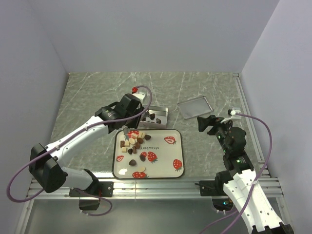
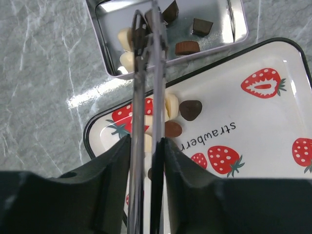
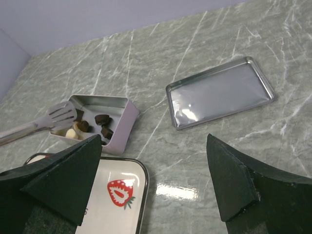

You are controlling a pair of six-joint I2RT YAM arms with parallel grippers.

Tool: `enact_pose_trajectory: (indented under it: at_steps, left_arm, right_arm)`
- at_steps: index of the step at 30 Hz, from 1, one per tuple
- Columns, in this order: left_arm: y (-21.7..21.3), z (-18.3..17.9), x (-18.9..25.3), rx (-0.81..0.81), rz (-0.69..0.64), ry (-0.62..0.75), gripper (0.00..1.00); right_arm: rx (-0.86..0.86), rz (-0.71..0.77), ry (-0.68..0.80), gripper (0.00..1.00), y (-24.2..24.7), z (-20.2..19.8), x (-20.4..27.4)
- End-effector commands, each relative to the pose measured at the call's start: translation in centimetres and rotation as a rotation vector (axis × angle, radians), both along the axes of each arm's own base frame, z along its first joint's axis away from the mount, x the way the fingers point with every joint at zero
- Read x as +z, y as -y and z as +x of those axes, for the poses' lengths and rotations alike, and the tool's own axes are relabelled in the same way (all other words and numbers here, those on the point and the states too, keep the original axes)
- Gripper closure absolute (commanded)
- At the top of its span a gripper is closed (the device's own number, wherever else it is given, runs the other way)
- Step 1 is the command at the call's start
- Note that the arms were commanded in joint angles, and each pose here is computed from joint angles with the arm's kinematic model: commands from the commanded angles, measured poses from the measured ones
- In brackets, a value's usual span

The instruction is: Pack the chocolate

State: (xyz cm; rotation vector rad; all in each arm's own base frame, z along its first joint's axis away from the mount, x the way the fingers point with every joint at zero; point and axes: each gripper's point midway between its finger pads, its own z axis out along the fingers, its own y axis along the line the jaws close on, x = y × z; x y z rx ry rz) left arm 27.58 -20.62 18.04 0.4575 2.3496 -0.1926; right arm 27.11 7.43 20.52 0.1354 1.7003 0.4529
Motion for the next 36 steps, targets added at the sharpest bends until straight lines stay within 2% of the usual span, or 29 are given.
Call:
enact_pose_trajectory:
  at_steps: [1, 5, 22, 27, 36]
  left_arm:
    - [1.2, 1.5, 1.7, -0.031, -0.054, 0.060, 0.61]
    - [1.1, 1.6, 1.6, -0.032, -0.050, 0.056, 0.55]
    - [1.1, 0.8, 3.6, -0.055, -0.114, 0.097, 0.56]
    - [1.4, -0.5, 4.3, -0.080, -0.153, 0.089, 0.55]
    - [2.0, -4.5, 3.4, -0.102, -0.118, 0.034, 0.55]
  right_arm:
    - [-0.011, -0.009, 0.031, 0.06, 0.3, 0.3, 0.8]
    - [-0.006, -0.010, 0.025, 0.06, 0.2, 0.3, 0.7]
    - [-0.035, -0.015, 0.018, 0.06, 0.7, 0.3, 0.6]
    - [-0.032, -0.016, 0.015, 0.06, 0.7, 0.3, 0.5]
    - [-0.029, -0.014, 0.016, 0.06, 0.6, 0.4, 0.5]
